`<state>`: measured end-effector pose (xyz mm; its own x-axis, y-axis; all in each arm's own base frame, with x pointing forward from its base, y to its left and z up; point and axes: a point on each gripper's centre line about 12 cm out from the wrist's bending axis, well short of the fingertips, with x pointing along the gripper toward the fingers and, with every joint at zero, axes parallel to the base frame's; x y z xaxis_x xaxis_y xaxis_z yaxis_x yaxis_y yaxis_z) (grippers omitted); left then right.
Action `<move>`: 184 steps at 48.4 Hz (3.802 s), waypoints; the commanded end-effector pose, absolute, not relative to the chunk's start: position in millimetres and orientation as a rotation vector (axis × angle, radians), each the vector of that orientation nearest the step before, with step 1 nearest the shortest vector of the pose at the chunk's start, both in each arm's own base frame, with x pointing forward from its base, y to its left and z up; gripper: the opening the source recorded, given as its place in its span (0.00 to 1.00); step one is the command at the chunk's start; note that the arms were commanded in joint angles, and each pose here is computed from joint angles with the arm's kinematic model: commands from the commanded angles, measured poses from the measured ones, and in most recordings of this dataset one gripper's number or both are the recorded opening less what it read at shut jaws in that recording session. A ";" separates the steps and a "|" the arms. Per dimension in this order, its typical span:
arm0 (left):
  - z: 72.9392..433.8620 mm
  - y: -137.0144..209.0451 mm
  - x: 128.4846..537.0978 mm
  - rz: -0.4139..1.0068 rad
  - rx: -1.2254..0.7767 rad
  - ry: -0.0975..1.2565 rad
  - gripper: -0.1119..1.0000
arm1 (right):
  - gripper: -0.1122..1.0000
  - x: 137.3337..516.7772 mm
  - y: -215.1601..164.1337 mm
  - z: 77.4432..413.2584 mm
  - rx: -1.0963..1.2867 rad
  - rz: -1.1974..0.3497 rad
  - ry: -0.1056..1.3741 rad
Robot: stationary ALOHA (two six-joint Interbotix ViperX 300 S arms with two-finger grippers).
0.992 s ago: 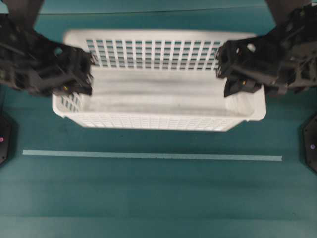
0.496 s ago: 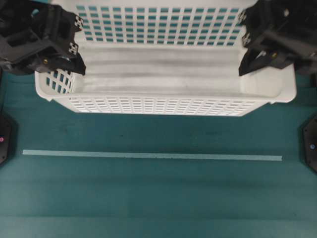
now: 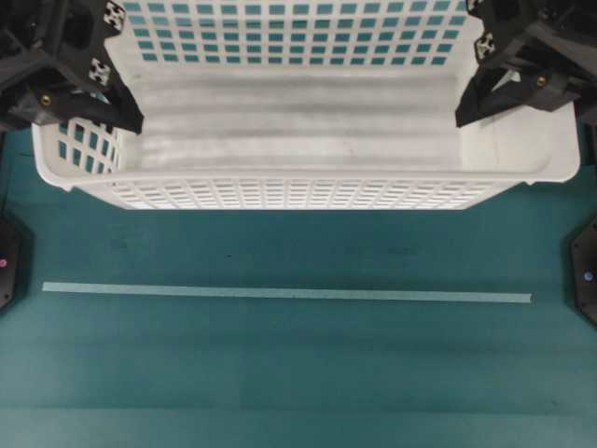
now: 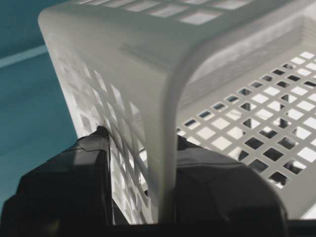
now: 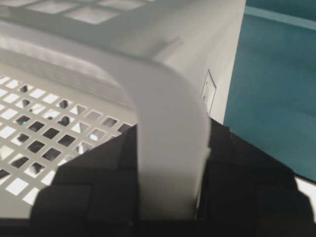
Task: Lift the white basket with both hands.
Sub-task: 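Lift the basket with both grippers and pull it back toward the arms, then move the held basket forward and lower it onto the table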
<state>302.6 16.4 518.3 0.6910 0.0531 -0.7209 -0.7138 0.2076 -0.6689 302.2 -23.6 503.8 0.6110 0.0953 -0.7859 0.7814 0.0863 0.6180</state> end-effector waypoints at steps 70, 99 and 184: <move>346.2 31.6 314.6 0.618 -1.154 0.699 0.23 | 0.29 313.5 -23.1 334.3 1.337 -0.680 0.985; 249.4 29.4 323.0 0.673 -1.138 0.799 0.23 | 0.29 317.3 -18.7 231.2 1.363 -0.739 1.030; 156.7 33.9 334.1 0.709 -1.110 0.865 0.20 | 0.29 328.6 -27.1 134.5 1.266 -0.793 1.071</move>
<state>325.5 34.3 157.1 0.4613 0.0569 -0.8854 -0.8634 0.2587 -0.4332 321.5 -29.1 142.0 0.3311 0.0932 -0.9390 0.9343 0.1073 0.3401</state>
